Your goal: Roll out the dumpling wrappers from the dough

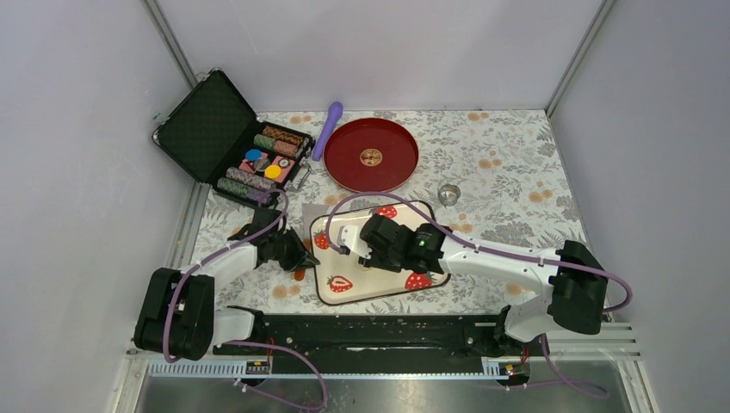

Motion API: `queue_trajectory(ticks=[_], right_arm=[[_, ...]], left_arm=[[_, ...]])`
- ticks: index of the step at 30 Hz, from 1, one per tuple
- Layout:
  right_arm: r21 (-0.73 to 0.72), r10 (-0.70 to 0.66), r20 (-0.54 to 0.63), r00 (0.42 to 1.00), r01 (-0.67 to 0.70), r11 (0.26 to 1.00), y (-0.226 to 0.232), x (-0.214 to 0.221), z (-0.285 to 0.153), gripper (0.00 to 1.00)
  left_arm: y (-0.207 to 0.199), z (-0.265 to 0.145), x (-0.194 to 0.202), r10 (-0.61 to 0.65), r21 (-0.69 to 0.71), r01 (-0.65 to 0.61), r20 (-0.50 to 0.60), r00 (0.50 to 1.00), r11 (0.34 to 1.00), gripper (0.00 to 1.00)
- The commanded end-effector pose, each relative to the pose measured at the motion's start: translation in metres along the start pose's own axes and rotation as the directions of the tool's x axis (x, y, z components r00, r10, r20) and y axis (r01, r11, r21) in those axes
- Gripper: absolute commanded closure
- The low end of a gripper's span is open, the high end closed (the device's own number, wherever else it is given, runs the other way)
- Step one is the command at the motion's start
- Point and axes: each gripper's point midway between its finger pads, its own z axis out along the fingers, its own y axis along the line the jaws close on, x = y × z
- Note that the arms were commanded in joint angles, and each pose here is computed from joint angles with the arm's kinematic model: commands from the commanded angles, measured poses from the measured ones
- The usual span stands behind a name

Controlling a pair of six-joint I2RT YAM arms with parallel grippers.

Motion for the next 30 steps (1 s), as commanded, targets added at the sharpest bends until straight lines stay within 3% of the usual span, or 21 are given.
queue_trajectory(ticks=[1, 30], right_arm=[[-0.557, 0.026, -0.279, 0.96, -0.184, 0.81, 0.143, 0.066, -0.006, 1.0], [-0.69, 0.004, -0.303, 0.953, -0.223, 0.689, 0.167, 0.05, -0.033, 1.0]], left_arm=[[0.033, 0.002, -0.015, -0.083, -0.12, 0.094, 0.097, 0.992, 0.988, 1.0], [0.034, -0.001, -0.017, -0.111, -0.069, 0.118, 0.103, 0.988, 0.991, 1.0]])
